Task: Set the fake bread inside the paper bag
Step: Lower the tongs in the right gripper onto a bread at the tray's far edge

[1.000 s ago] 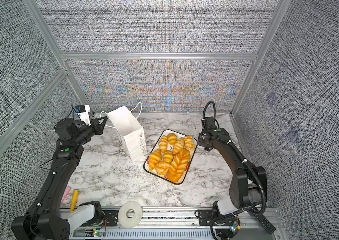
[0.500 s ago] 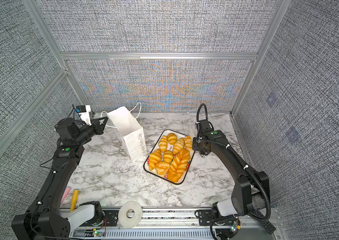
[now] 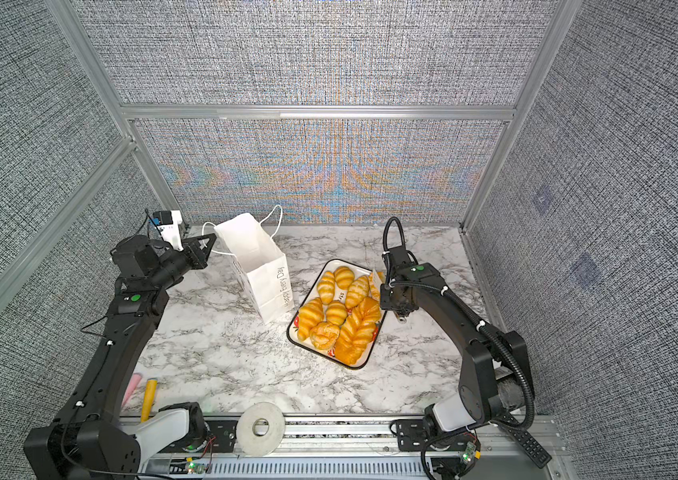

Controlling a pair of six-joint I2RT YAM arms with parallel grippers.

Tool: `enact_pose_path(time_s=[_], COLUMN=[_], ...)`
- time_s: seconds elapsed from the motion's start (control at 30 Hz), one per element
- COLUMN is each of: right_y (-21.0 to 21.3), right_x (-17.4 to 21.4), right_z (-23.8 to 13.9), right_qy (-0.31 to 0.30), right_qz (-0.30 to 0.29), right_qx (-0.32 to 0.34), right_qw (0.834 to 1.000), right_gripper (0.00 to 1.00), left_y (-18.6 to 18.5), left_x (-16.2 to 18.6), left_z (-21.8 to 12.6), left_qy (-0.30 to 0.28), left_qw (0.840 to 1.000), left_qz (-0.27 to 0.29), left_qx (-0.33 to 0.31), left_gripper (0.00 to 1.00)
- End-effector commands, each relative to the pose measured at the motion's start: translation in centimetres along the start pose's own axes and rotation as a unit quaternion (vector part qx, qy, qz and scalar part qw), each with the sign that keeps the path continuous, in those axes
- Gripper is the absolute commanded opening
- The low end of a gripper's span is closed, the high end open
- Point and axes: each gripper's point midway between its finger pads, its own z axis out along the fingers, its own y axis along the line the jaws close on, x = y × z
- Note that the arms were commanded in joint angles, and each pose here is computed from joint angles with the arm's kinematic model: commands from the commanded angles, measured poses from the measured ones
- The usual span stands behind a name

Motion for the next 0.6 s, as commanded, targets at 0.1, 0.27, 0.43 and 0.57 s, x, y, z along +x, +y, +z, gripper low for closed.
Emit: enact_pose_path(time_s=[0.1,0.27,0.43,0.57], right_y=[0.11,0.47,0.41,0.51], right_x=[-0.23,-0.05,0.11,0.31], right_z=[0.15,0.31,0.63,0.90], right_qy=[-0.008,-0.005,-0.001,0.001], right_qz=[-0.006,-0.011,-0.014,-0.018], right_qx=[0.006,0.005,0.014,0.018], right_qw=[1.000,1.000,1.000,1.000], right_gripper=[0.48,0.48,0.48,0.48], left_y=[-0.14,-0.12,-0.11,-0.08], left_x=[-0.27,-0.31,-0.24,-0.22], left_z=[0.09,0.09,0.13,0.14], left_qy=[-0.006,-0.006,-0.005,-0.005], left_qw=[1.000,1.000,1.000,1.000], left_qz=[0.007,0.007,0.006,0.005], left_qx=[0.006,0.006,0.007,0.006], left_gripper=[0.00,0.00,0.00,0.00])
